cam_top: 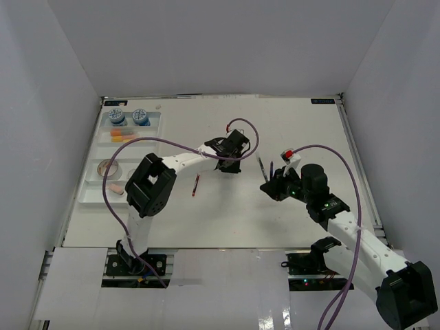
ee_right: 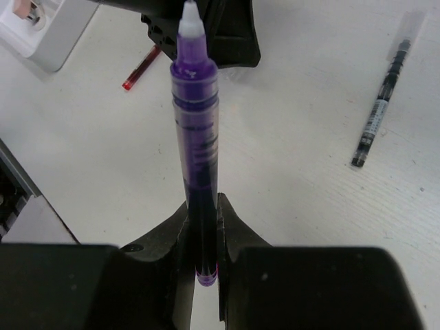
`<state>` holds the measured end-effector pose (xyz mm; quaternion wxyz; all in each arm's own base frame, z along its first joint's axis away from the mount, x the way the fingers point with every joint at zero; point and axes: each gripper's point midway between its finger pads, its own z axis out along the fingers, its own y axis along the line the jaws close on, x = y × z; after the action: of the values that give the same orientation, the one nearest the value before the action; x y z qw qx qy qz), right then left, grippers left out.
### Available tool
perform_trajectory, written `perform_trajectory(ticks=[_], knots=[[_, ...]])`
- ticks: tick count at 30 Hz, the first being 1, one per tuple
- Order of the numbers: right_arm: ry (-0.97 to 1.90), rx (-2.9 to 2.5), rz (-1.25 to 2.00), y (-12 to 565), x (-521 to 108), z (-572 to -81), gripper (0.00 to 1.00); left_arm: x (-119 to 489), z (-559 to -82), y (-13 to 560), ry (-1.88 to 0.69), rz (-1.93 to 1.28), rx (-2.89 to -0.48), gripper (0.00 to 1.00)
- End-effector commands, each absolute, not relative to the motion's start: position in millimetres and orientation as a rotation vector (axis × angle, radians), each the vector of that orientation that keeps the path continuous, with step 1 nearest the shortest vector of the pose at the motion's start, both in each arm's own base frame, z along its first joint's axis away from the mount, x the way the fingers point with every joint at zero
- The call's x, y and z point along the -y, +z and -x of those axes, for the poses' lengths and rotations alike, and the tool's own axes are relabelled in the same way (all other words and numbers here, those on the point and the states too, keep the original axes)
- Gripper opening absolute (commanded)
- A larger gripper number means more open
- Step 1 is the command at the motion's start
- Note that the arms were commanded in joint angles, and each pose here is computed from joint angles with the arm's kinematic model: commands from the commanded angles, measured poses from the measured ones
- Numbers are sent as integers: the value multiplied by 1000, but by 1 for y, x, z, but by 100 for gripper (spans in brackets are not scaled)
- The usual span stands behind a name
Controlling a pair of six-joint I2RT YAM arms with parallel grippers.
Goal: Sort the stationery into containers
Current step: Close the pen cap on the pen.
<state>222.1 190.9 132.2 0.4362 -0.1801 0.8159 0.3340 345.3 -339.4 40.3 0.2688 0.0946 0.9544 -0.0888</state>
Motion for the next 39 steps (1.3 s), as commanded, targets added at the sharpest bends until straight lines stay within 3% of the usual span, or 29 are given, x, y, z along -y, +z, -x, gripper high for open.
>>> perform_trajectory(ticks=[1, 6, 13, 25, 39], knots=[[940, -1891, 491, 169, -210, -228, 8, 350, -369, 157, -423, -207, -2276, 0], [1010, -1837, 543, 189, -229, -229, 8, 329, -375, 235, -526, -135, -2080, 0], [1095, -1755, 636, 215, -265, -232, 8, 298, -368, 296, -651, -96, -1904, 0], [1190, -1693, 779, 230, -342, -239, 8, 268, -336, 329, -737, -52, -1756, 0], [1197, -1660, 851, 232, -375, -243, 8, 255, -327, 340, -797, -20, -1666, 0]])
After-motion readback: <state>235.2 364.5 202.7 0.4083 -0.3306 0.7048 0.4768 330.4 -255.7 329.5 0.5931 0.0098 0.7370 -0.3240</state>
